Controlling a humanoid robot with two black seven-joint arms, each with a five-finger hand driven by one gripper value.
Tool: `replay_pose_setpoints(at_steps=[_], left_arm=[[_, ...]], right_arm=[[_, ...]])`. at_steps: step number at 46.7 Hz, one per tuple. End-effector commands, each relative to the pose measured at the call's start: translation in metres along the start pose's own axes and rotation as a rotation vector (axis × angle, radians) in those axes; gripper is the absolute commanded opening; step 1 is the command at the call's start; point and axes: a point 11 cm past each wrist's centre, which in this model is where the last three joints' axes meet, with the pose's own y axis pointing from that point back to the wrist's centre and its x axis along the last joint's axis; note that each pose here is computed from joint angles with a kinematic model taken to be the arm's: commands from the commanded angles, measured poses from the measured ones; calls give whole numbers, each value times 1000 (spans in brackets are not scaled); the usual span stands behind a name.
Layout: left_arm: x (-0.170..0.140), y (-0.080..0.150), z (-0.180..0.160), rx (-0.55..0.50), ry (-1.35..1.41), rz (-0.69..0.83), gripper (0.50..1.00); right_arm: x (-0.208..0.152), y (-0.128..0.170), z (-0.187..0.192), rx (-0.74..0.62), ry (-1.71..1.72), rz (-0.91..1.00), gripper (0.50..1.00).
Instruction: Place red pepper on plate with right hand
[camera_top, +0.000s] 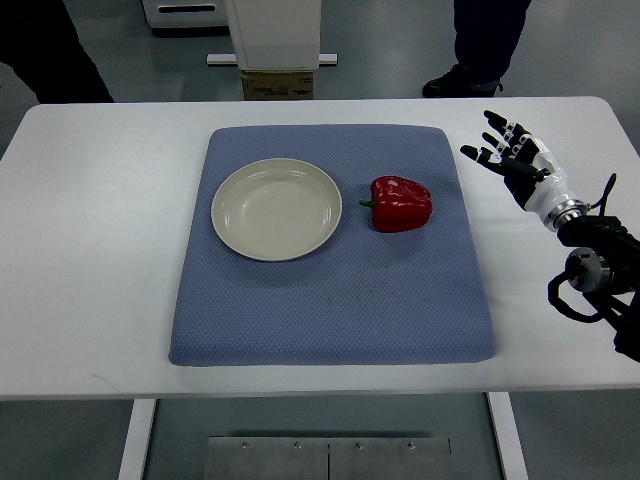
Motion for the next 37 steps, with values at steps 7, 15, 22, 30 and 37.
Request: replay_pose_setpoints(at_steps=[7, 15, 22, 30, 37], left_arm=[[0, 0, -3, 1, 0, -3, 1000], [0, 0, -2, 1, 1, -1, 1000], [1, 0, -6, 9, 0, 2, 1000], [1, 0, -6, 9, 1, 1, 1000], [1, 0, -6, 9, 0, 2, 1000]], right_arm=[[0, -1, -2, 3, 2, 0, 1000], [1, 0, -2, 3, 3, 1, 1000], [1, 0, -2, 3, 2, 0, 1000], [1, -1, -3, 4, 5, 0, 1000], [1, -1, -3, 5, 4, 0, 1000]])
